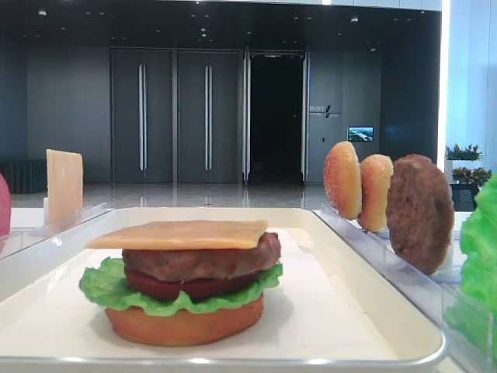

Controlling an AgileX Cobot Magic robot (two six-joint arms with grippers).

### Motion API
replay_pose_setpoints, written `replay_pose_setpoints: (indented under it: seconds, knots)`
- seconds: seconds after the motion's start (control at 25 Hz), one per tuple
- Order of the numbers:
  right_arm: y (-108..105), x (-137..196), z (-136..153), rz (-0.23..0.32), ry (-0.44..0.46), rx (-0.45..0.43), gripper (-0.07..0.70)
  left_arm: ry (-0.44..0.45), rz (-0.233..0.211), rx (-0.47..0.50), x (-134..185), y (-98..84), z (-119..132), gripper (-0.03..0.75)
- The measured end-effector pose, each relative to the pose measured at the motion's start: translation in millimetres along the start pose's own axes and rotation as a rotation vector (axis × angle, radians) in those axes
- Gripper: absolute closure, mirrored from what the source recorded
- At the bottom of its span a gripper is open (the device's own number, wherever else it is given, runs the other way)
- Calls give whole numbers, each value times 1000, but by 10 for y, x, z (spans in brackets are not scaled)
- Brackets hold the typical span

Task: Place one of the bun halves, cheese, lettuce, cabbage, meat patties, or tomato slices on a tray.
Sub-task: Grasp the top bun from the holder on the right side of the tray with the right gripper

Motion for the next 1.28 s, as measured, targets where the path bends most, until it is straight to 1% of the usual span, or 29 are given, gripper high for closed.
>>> replay_pose_setpoints:
  seconds: [0.64,0.68,0.76,0.96,1.08,1.2,1.28]
  knots:
    - [0,0,0,0,0,0,160,0,0,0,0,0,0,198]
    - [-1,-1,13,1,11,2,160,0,0,0,0,0,0,198]
    - [-6,-2,74,5,60,11,160,0,0,0,0,0,0,198]
    - [-25,-24,314,22,248,47,160,0,0,0,0,0,0,199]
    - [-8,-175,468,33,300,57,160,0,0,0,0,0,0,199]
    - [52,-390,622,56,340,48,160,0,0,0,0,0,0,199]
    - [86,-572,711,62,360,48,160,0,0,0,0,0,0,199]
Point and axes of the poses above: a point on each arm's last joint axis where the gripper is mounted, z pointing out along that axis toward the gripper, y along the wrist's bending axis when the last joint is at zero, x = y × z, the point moved 8 cm from there along z, pointing out along that axis toward the gripper, and after that the axes turned 15 degrees about z, right-handed, at the moved point
